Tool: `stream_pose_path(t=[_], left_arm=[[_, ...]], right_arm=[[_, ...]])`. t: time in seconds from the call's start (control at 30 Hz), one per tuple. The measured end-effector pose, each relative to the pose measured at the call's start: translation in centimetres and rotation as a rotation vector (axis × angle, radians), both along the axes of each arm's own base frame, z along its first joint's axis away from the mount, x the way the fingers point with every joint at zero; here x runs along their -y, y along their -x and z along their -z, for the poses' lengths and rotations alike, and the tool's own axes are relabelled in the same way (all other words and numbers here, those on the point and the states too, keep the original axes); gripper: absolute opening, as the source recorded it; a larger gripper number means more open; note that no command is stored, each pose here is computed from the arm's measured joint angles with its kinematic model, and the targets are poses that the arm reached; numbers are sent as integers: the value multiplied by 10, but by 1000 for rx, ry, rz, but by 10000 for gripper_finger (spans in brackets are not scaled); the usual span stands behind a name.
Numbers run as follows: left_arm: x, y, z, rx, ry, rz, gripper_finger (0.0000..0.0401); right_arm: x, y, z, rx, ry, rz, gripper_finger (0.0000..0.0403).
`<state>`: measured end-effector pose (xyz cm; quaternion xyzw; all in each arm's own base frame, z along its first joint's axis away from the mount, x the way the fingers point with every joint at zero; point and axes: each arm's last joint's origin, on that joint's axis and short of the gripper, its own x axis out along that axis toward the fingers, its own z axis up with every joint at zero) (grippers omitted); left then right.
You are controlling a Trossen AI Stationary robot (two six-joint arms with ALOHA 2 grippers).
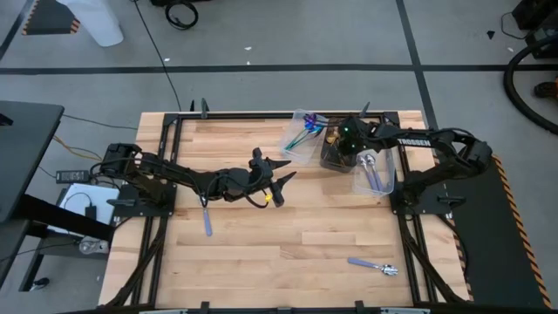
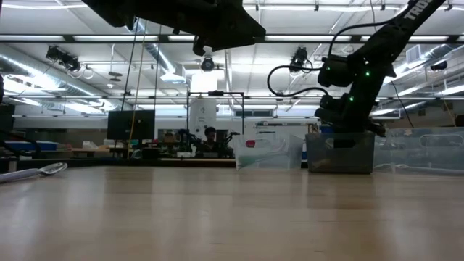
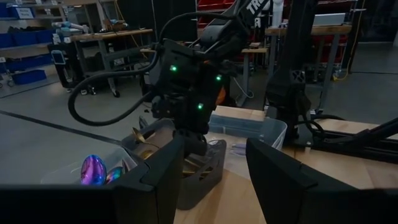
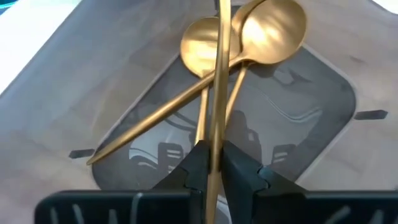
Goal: Sort silverware by color (type)
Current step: Put the gold spoon into the black bin, then put the purple spoon into the right transparent bin
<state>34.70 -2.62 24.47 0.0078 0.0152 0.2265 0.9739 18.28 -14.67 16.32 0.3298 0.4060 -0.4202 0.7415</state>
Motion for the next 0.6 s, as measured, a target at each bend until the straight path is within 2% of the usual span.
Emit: stream_pose_path(t=[0.37, 0.6], left_arm=[[-2, 0, 4, -18, 37, -7, 181], [-5, 0, 5, -31, 39, -16, 180]], right_arm=[[1, 0, -2, -15, 4, -52, 104], [0, -11, -24, -36, -11, -141, 116]])
